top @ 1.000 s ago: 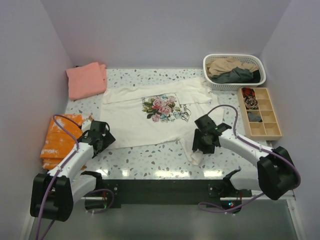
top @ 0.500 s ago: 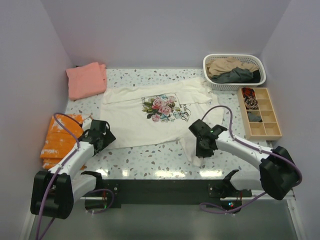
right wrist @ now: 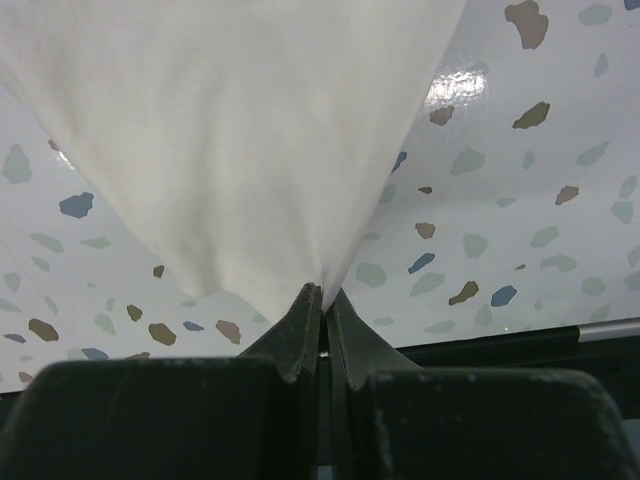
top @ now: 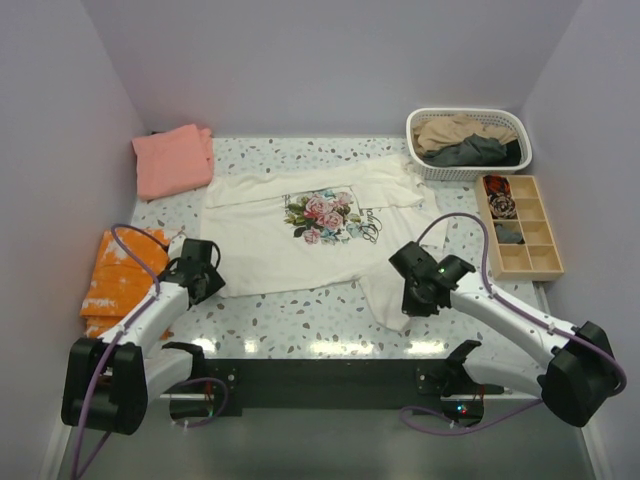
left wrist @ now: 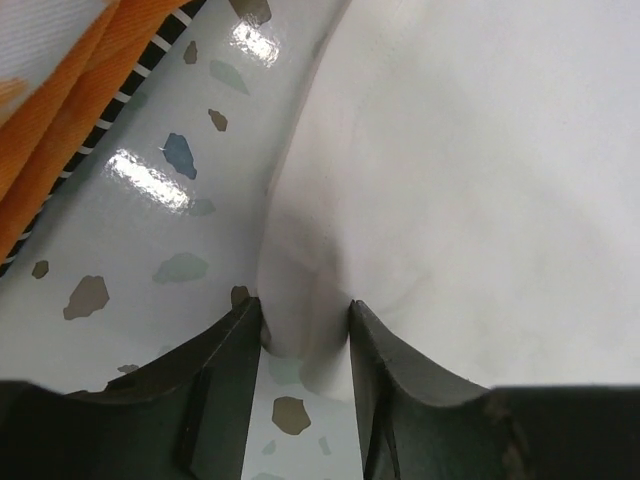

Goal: Fold and stack the t-shirts
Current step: Fold the tshirt

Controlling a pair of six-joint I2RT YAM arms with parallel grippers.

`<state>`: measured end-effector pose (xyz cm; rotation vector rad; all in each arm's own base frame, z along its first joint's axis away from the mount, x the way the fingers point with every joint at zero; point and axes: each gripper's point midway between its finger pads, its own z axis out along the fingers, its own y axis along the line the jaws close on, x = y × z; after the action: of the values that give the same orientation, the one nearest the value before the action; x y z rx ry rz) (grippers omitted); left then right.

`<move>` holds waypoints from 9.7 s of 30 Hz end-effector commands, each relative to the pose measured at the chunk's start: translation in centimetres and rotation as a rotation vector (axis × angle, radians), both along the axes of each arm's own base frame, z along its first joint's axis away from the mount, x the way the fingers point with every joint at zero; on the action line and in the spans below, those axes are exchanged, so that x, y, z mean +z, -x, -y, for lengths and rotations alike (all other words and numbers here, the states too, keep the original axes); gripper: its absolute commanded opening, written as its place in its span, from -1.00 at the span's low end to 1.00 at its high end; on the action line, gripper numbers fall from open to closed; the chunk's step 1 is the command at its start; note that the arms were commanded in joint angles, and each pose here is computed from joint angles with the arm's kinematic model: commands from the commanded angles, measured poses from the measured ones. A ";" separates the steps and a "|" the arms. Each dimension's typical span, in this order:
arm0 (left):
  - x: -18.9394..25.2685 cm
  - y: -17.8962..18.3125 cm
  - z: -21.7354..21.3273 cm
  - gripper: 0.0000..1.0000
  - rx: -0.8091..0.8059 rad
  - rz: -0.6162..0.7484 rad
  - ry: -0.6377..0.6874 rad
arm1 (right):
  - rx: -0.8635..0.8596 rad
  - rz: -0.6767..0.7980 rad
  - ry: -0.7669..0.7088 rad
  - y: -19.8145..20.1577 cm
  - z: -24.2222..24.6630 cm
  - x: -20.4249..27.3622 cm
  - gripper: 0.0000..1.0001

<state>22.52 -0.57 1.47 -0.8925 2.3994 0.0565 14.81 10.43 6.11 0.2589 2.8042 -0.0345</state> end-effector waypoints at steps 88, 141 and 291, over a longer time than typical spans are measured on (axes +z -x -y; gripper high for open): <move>5.3 -9.6 2.8 -1.00 -0.182 0.033 0.147 | -0.104 0.466 0.165 -23.7 3.8 13.0 -1.00; 8.7 -16.6 -5.3 1.00 0.017 0.164 -0.107 | -0.099 0.667 0.206 -35.6 7.0 14.6 0.40; 9.5 4.6 21.1 1.00 -0.911 0.118 0.472 | 0.614 0.608 -0.431 -41.6 -16.7 13.6 0.39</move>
<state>14.06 -22.72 5.18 0.0317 2.6404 -1.1077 53.00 27.45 4.58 -0.4926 2.5402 0.6335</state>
